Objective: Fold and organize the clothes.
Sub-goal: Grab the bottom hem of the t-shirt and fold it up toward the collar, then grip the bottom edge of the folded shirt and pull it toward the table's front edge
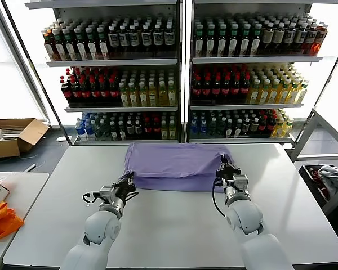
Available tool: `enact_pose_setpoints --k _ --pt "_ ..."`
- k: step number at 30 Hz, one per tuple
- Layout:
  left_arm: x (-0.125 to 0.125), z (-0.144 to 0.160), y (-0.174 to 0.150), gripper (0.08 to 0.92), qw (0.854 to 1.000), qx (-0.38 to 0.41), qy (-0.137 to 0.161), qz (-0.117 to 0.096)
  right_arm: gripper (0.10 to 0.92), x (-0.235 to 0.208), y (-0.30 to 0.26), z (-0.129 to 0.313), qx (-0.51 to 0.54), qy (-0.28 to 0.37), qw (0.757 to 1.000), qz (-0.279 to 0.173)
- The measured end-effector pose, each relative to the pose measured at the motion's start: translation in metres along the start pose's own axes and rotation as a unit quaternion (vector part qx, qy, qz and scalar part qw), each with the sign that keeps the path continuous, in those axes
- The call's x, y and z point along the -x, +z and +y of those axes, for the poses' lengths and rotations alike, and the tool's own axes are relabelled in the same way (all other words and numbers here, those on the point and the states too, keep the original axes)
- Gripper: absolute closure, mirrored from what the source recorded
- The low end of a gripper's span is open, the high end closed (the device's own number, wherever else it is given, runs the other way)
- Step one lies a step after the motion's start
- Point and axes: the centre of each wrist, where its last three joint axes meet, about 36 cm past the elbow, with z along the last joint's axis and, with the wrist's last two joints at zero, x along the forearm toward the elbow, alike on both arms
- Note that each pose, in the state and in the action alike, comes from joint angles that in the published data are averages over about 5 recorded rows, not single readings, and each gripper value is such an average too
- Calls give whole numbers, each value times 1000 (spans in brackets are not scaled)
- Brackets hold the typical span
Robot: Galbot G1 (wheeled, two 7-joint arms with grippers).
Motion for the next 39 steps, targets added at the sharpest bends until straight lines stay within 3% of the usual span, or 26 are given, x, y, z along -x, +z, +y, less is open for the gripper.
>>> enact_pose_setpoints --k 6,16,25,29,39 --pt "4 2 -2 819 1000 1 -3 3 772 8 2 6 -9 0 1000 16" --pt "-5 7 -4 525 1000 2 -17 2 486 10 -11 9 36 15 999 17" --pt "-23 2 -5 266 1000 4 -20 6 245 -20 -8 -4 32 39 998 34" --pt "-29 3 -5 190 1000 11 -26 10 203 -36 -2 -14 28 47 997 49" --pt "-32 11 -11 177 999 24 -41 24 199 -54 6 -30 27 63 994 90"
